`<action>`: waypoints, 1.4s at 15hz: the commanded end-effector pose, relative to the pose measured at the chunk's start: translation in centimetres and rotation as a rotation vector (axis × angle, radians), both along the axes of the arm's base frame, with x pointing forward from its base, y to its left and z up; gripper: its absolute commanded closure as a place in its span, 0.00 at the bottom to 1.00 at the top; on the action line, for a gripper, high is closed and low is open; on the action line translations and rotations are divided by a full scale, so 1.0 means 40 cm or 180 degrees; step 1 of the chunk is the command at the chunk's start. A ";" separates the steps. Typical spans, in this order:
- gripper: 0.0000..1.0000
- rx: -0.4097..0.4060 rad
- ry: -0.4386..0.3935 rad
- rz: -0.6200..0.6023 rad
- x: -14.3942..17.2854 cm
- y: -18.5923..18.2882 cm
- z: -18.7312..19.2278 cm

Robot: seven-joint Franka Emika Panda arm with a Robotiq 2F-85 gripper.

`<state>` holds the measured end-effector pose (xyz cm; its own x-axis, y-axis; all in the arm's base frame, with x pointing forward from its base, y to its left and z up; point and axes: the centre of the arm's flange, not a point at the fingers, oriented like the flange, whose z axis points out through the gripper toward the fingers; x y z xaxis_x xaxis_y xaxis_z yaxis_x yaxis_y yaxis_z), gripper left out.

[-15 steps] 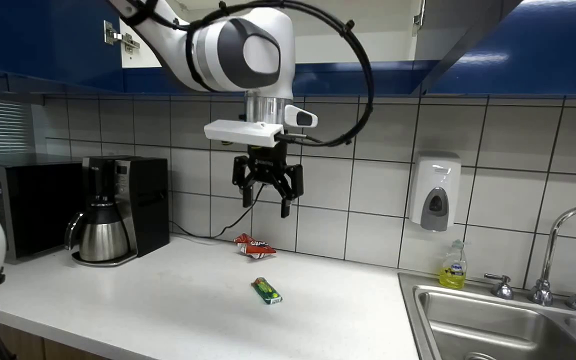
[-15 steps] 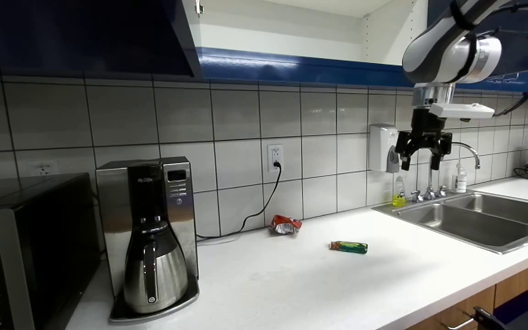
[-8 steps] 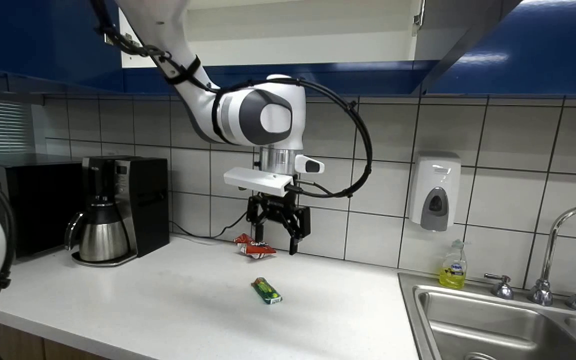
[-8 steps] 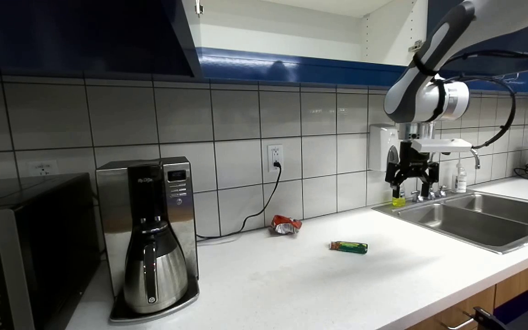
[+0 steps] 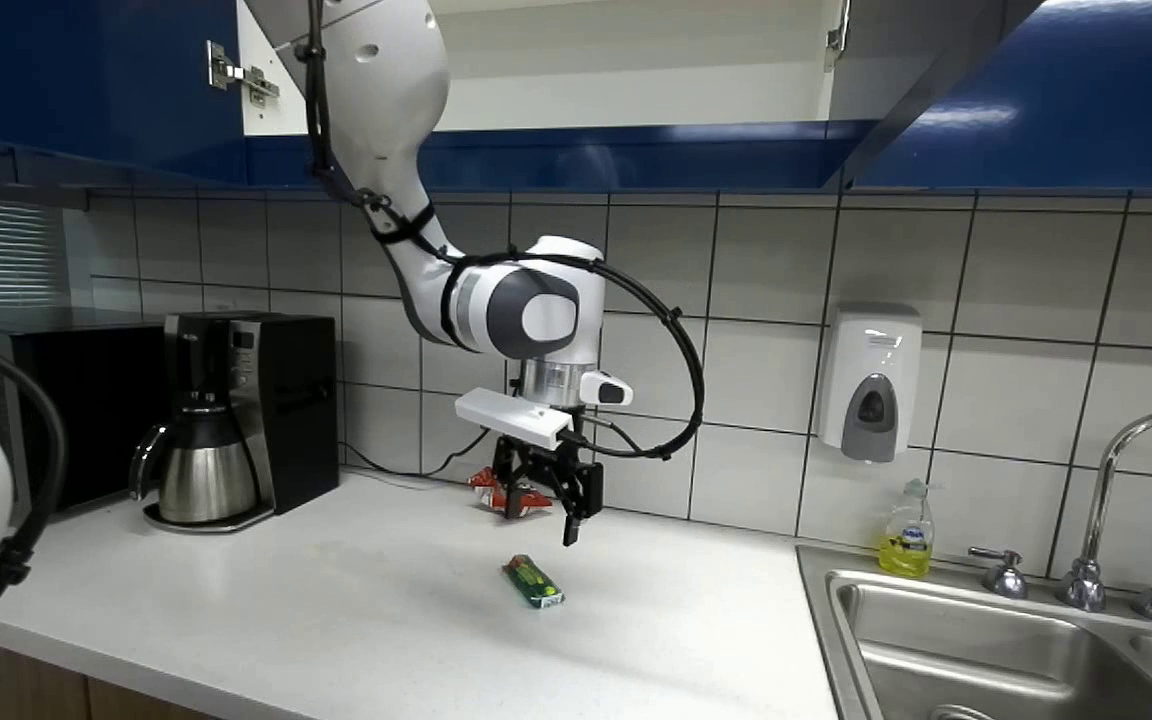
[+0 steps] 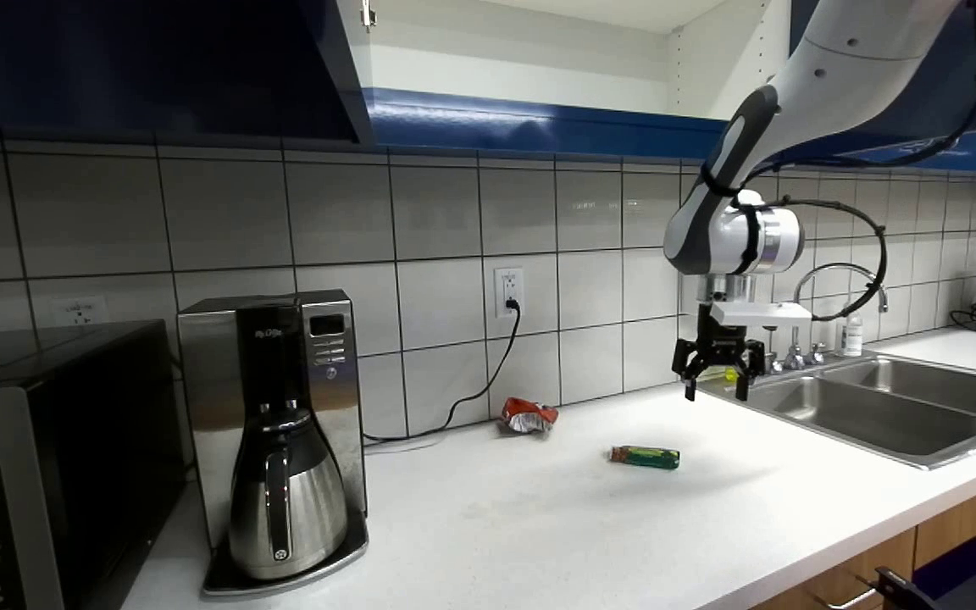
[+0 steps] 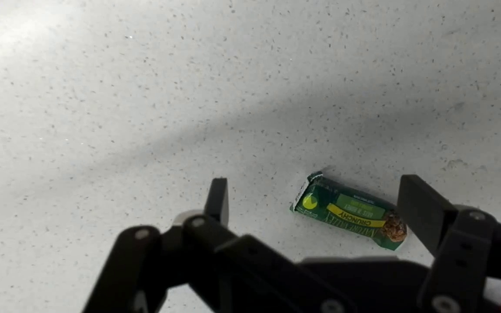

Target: Put the green packet in the cabinet

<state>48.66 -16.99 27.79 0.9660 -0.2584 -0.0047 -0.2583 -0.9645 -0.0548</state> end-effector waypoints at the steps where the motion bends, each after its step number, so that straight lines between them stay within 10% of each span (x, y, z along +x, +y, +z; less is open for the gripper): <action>1: 0.00 -0.0030 -0.0031 -0.0055 0.093 0.026 -0.064; 21: 0.00 -0.0138 -0.0026 -0.0155 0.224 0.082 -0.251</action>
